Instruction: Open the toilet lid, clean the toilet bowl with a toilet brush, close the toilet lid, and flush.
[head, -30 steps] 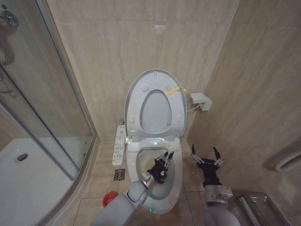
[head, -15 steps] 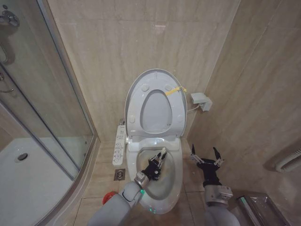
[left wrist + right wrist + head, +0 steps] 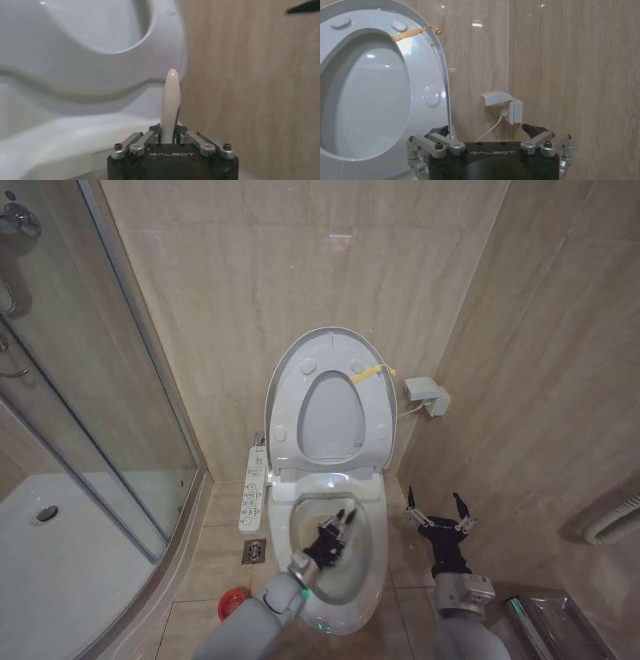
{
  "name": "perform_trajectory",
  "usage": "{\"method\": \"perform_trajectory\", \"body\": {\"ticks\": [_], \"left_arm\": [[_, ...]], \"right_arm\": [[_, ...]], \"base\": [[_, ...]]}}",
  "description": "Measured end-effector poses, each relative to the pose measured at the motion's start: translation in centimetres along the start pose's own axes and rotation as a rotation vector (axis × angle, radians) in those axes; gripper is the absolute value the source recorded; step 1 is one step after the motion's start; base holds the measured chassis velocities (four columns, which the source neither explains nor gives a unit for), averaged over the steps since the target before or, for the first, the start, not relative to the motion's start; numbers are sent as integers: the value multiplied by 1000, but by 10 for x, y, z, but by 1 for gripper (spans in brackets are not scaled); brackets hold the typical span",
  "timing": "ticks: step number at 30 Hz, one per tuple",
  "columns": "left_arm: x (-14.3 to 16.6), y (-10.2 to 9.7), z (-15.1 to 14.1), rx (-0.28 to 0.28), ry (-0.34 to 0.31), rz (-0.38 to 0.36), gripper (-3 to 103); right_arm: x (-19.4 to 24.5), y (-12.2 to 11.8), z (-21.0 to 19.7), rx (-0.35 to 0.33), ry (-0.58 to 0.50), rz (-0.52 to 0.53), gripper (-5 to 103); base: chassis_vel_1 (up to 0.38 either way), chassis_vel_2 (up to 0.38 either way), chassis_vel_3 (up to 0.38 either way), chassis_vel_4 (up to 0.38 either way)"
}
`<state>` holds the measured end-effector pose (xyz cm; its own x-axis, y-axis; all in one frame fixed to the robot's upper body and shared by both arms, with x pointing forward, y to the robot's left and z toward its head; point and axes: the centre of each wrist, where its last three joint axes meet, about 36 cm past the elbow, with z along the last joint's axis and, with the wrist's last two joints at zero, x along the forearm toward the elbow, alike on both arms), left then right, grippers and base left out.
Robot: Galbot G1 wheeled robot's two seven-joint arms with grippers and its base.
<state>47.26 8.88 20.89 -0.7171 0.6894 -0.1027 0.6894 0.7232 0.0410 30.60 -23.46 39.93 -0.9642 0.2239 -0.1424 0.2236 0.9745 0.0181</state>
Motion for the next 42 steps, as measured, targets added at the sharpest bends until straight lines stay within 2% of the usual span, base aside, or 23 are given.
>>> {"method": "perform_trajectory", "body": {"ticks": [5, 8, 9, 13, 15, 17, 20, 21, 24, 26, 31, 33, 42], "left_arm": [[-7, 0, -15, -5, -25, 7, 18], [-18, -20, -28, 17, -62, 31, 18], [-18, -20, -28, 17, -62, 31, 18], [-23, -57, -33, 69, -82, 63, 18], [-22, -62, -29, 76, -75, 63, 18], [-21, -62, -23, 77, -64, 58, 19], [-15, -44, -6, 54, -25, 38, 19], [-15, -44, -6, 54, -25, 38, 19], [-11, -23, 0, 25, -3, 20, 19], [-14, -20, -3, 21, -10, 20, 19], [-35, -22, -23, 10, -59, 53, 19], [-56, -25, -35, 1, -87, 82, 19], [-76, -28, -38, -3, -93, 109, 17]], "right_arm": [[0, 0, 0, 0, 0, 0, 100], [0, 0, 0, 0, 0, 0, 100], [0, 0, 0, 0, 0, 0, 100], [0, 0, 0, 0, 0, 0, 100], [0, 0, 0, 0, 0, 0, 100], [0, 0, 0, 0, 0, 0, 100], [0, 0, 0, 0, 0, 0, 100], [0, 0, 0, 0, 0, 0, 100], [0, 0, 0, 0, 0, 0, 100], [0, 0, 0, 0, 0, 0, 100], [0, 0, 0, 0, 0, 0, 100], [0, 0, 0, 0, 0, 0, 100], [0, 0, 0, 0, 0, 0, 100]], "base": [[0, 0, 0, 0], [0, 0, 0, 0], [0, 0, 0, 0], [0, 0, 0, 0], [0, 0, 0, 0], [0, 0, 0, 0], [0, 0, 0, 0], [0, 0, 0, 0], [0, 0, 0, 0], [0, 0, 0, 0], [0, 0, 0, 0], [0, 0, 0, 0], [0, 0, 0, 0]]}}
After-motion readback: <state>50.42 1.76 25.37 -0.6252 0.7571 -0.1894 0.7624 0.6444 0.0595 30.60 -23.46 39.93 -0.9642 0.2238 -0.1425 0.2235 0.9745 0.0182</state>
